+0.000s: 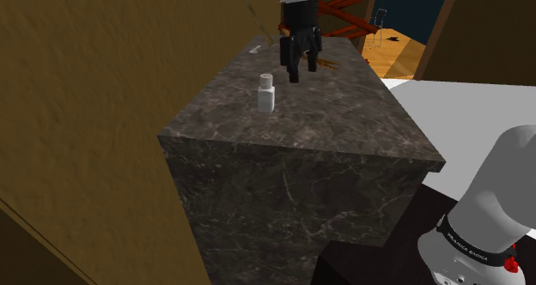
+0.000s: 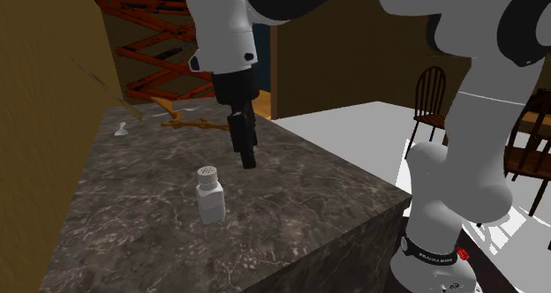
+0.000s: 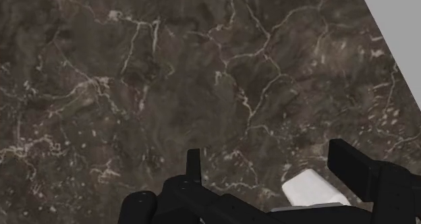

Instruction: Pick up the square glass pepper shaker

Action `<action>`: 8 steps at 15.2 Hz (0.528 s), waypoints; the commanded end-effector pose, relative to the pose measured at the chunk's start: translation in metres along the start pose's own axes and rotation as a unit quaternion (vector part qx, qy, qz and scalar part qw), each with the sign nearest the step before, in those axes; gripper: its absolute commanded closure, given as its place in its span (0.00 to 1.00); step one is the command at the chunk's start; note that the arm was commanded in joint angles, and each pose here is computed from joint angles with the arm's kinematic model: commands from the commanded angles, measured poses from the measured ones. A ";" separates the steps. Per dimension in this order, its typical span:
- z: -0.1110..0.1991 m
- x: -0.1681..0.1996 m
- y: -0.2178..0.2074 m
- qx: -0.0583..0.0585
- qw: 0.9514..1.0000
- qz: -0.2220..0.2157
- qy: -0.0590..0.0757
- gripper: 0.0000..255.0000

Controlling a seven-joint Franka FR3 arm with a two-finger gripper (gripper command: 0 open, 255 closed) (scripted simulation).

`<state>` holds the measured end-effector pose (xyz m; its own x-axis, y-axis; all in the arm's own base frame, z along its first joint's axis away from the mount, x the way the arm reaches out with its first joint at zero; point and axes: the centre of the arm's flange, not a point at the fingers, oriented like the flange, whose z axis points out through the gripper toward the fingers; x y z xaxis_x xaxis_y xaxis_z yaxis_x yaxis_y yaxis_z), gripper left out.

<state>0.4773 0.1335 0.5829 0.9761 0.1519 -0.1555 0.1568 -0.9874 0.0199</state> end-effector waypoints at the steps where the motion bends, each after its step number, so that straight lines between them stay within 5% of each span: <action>1: -0.004 0.021 -0.019 -0.004 1.000 -0.007 -0.003 0.00; 8: -0.013 0.093 -0.074 -0.018 0.999 -0.030 -0.011 0.00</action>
<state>0.5513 0.2123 0.5815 0.9624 0.2060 -0.1771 0.2168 -0.9752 0.0436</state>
